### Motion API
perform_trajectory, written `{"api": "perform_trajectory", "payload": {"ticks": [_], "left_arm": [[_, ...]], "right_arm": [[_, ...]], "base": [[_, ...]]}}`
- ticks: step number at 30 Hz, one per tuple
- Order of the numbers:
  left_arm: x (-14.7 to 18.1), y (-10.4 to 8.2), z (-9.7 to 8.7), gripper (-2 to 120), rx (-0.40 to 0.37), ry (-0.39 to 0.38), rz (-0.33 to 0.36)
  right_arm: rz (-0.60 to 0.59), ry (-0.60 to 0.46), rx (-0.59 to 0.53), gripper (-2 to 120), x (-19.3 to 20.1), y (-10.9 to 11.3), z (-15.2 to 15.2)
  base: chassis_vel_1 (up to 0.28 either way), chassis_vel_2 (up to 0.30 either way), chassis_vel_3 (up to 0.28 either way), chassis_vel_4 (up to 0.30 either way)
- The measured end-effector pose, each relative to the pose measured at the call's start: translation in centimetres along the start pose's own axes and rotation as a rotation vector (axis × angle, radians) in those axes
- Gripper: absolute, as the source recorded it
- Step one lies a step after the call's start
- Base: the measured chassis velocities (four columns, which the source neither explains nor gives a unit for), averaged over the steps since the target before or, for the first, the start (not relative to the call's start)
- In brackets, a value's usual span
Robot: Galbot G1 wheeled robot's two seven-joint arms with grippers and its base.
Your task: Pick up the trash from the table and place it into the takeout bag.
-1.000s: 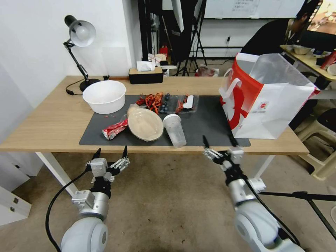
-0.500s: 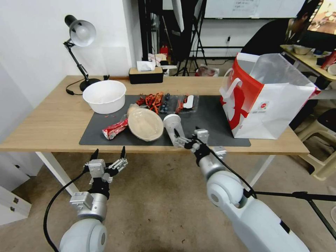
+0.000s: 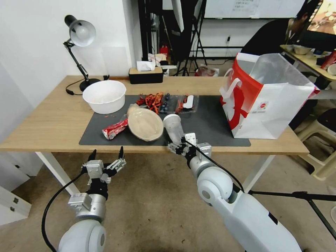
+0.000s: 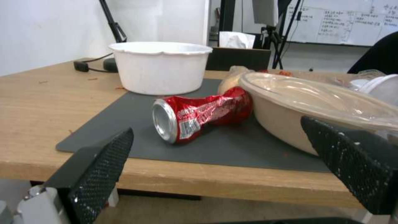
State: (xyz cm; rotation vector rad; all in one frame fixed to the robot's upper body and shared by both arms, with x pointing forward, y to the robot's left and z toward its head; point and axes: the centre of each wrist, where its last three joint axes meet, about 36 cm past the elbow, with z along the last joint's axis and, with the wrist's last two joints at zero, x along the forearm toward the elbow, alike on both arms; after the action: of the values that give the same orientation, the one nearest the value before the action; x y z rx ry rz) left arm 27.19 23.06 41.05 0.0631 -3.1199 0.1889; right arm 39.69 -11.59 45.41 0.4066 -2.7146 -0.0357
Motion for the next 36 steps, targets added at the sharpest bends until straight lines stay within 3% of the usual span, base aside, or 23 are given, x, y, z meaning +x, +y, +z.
{"api": "perform_trajectory", "payload": {"ticks": [4,12,16,19,22,23,24,27,30,34,36], "left_arm": [[0.0,0.0,0.2,100,-0.001,0.003,0.002],[0.0,-0.1,0.3,100,-0.003,0.005,0.004],[-0.1,0.0,0.3,100,-0.004,0.004,0.005],[-0.1,0.0,0.3,100,-0.005,0.005,0.005],[0.0,0.0,0.3,100,-0.004,0.005,0.005],[0.0,-0.1,0.3,100,-0.005,0.005,0.006],[0.0,-0.1,0.3,100,-0.005,0.005,0.006],[0.0,-0.3,0.4,100,-0.004,0.007,0.010],[0.0,-0.4,0.4,100,-0.003,0.007,0.012],[0.1,-0.9,0.4,100,0.000,0.008,0.022],[0.1,-0.9,0.4,100,0.000,0.008,0.022]], "right_arm": [[0.002,-0.009,-0.010,54,0.1,-0.1,0.0],[0.011,-0.036,-0.011,54,0.9,-0.3,0.1],[0.012,-0.111,-0.013,54,1.9,-1.0,-0.4],[-0.024,-0.314,-0.044,54,3.0,-3.7,-2.3],[-0.038,-0.386,-0.046,54,3.3,-4.8,-3.2],[-0.023,-0.492,-0.035,54,3.7,-7.0,-5.0],[-0.023,-0.492,-0.035,54,3.7,-7.0,-5.0],[0.086,-0.615,-0.022,54,4.6,-11.0,-9.2],[0.123,-0.638,-0.024,54,4.8,-12.0,-10.3],[0.303,-0.668,-0.068,54,5.4,-16.5,-14.9],[0.317,-0.662,-0.071,54,5.4,-16.8,-15.2]], "base": [[0.000,0.000,0.000,0.000],[0.000,0.000,0.000,0.000],[0.000,0.000,0.000,0.000],[0.000,0.000,0.000,0.000],[0.000,0.000,0.000,0.000],[0.000,0.000,0.000,0.000],[0.000,0.000,0.000,0.000],[0.000,0.000,0.000,0.000],[0.000,0.000,0.000,0.000],[0.000,0.000,0.000,0.000],[0.000,0.000,0.000,0.000]]}}
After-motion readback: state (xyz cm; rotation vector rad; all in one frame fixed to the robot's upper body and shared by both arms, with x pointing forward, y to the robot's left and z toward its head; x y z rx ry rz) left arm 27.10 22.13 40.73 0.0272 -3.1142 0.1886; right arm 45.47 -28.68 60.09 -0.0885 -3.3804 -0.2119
